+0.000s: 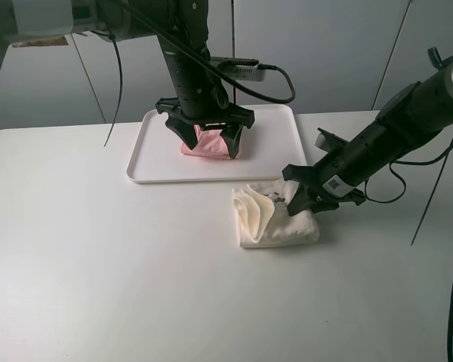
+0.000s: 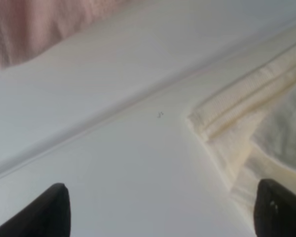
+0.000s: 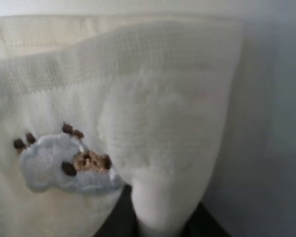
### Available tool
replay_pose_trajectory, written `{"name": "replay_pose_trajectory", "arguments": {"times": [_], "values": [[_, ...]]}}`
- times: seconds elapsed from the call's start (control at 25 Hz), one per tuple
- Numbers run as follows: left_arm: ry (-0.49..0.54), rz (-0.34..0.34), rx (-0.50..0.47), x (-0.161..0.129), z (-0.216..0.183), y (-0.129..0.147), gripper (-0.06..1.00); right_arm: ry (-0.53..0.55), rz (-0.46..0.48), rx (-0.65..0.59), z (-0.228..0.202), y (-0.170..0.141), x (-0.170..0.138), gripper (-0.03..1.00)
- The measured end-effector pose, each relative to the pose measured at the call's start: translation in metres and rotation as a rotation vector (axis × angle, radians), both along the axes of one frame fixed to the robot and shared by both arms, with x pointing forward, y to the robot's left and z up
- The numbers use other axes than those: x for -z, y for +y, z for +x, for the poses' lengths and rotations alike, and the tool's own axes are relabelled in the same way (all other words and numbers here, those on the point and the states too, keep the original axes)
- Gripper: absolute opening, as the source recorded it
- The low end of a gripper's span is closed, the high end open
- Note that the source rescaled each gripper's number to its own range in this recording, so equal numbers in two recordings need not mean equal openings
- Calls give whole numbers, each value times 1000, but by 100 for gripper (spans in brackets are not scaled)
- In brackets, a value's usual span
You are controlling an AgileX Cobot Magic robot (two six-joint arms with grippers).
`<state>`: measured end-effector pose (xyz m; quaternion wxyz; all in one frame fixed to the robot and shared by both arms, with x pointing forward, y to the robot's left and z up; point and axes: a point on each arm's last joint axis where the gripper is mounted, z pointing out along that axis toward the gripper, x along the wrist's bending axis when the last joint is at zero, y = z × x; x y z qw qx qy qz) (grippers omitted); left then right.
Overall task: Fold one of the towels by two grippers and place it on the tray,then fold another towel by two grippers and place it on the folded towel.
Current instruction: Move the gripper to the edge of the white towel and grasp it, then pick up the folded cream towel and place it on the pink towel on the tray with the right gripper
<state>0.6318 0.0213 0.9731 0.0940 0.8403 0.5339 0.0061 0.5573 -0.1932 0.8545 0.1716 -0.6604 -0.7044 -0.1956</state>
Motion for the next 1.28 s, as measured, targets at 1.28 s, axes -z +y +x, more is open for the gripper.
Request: {"name": "replay_pose_trajectory", "arguments": {"times": [1.28], "values": [[-200, -234, 40, -117, 18, 97, 96, -142, 370, -424, 74, 152, -117, 12]]}}
